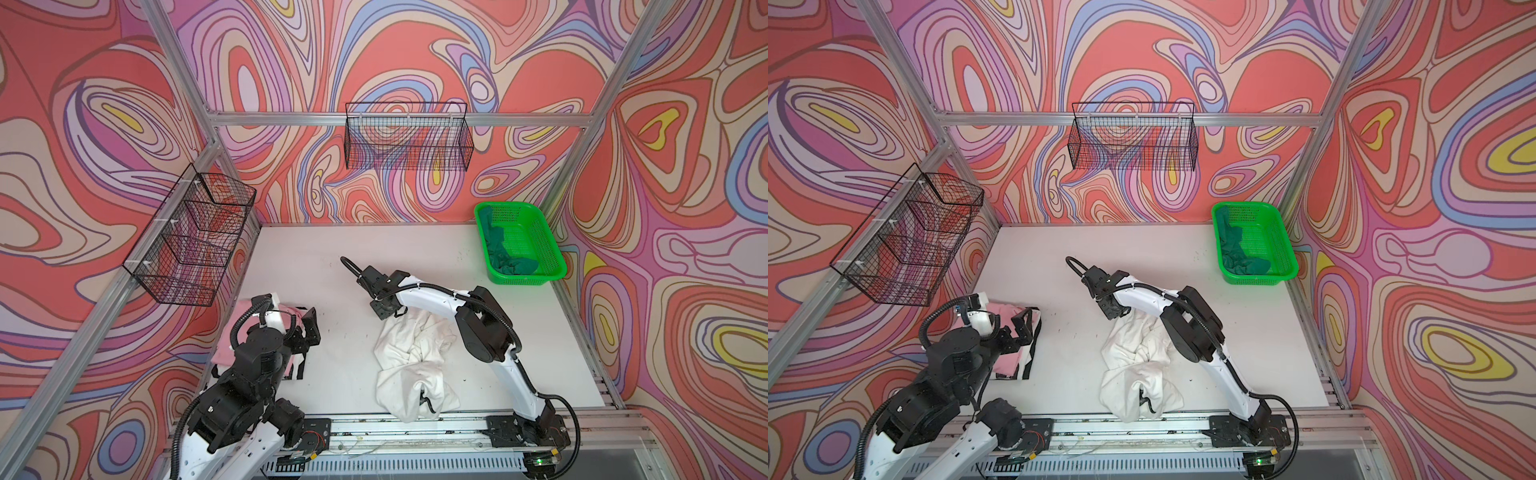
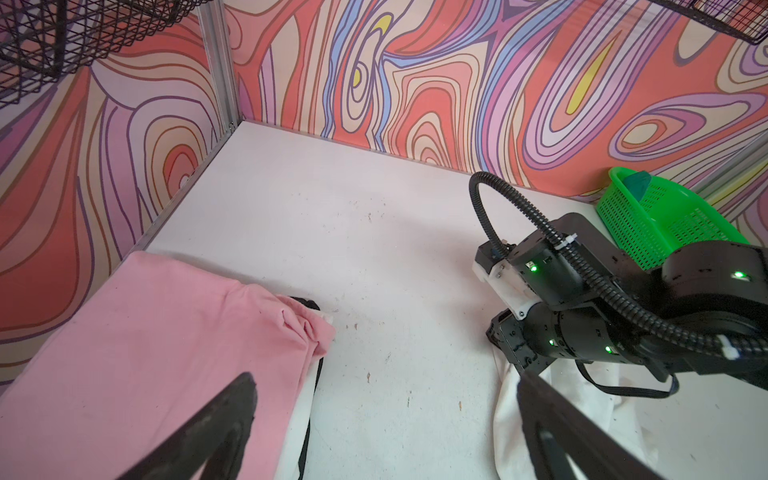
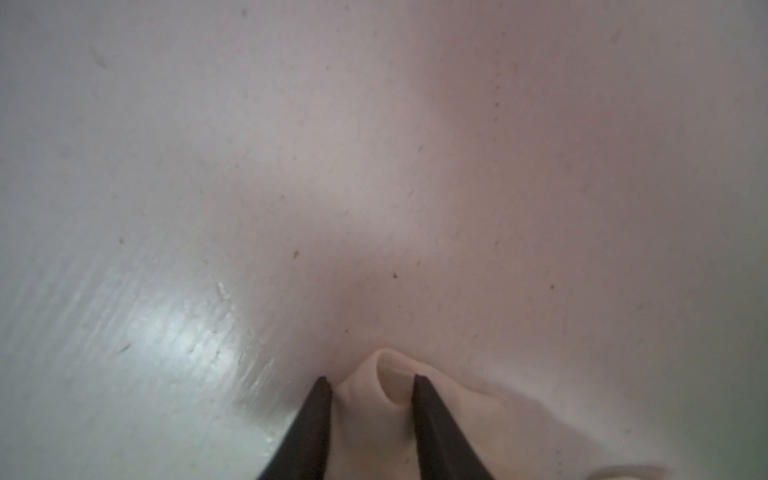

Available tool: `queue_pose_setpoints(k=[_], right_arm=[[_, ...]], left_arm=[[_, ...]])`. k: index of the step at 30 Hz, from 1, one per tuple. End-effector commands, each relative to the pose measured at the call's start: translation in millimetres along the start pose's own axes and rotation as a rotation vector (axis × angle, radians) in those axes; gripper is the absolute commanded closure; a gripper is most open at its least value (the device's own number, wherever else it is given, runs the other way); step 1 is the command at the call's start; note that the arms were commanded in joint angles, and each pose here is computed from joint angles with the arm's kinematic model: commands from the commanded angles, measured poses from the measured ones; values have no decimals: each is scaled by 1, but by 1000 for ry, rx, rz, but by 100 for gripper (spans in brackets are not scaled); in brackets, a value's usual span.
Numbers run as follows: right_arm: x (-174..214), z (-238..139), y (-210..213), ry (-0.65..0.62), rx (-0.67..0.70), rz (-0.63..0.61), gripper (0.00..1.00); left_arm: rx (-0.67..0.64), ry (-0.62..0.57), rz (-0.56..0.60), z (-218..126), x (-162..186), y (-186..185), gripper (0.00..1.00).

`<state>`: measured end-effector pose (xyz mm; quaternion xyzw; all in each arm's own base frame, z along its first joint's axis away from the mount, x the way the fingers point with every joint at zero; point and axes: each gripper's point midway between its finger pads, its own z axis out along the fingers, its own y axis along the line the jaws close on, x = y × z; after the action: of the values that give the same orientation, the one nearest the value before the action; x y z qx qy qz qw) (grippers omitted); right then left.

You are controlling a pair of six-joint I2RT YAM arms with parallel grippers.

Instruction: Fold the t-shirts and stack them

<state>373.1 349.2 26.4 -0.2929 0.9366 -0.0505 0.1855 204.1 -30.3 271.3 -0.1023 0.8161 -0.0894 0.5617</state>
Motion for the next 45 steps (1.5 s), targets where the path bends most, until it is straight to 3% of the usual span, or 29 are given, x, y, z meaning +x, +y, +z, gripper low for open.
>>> queue_pose_setpoints(k=[1, 4, 7, 9, 15, 19, 26, 31, 39, 45], right_arm=[[5, 7, -4, 34, 5, -7, 79], [0, 1, -8, 16, -1, -2, 86], [-15, -19, -14, -30, -11, 20, 100], [-32, -42, -20, -92, -26, 41, 100], [-88, -155, -54, -369, -76, 138, 100], [-104, -242, -82, -570, -116, 206, 100], [-93, -364, -101, -835, -224, 209, 100], [-78, -447, -108, -1039, -325, 195, 100], [-58, -557, -137, -1310, -413, 283, 100], [-56, -589, -171, -1387, -350, 446, 100]], left_arm=[[-9, 13, 4, -1, 2, 1, 1], [-6, 14, 3, -1, 2, 1, 1], [5, 24, 10, 1, 4, -2, 1], [27, 34, 15, 3, 5, -7, 1], [161, 91, 58, 11, 13, -37, 1], [295, 151, 113, 16, 19, -68, 1], [552, 193, 167, 8, 21, -116, 0], [753, 313, 192, 1, 40, -151, 0], [835, 370, 173, 7, 52, -169, 0], [903, 331, 232, 0, 49, -195, 0]])
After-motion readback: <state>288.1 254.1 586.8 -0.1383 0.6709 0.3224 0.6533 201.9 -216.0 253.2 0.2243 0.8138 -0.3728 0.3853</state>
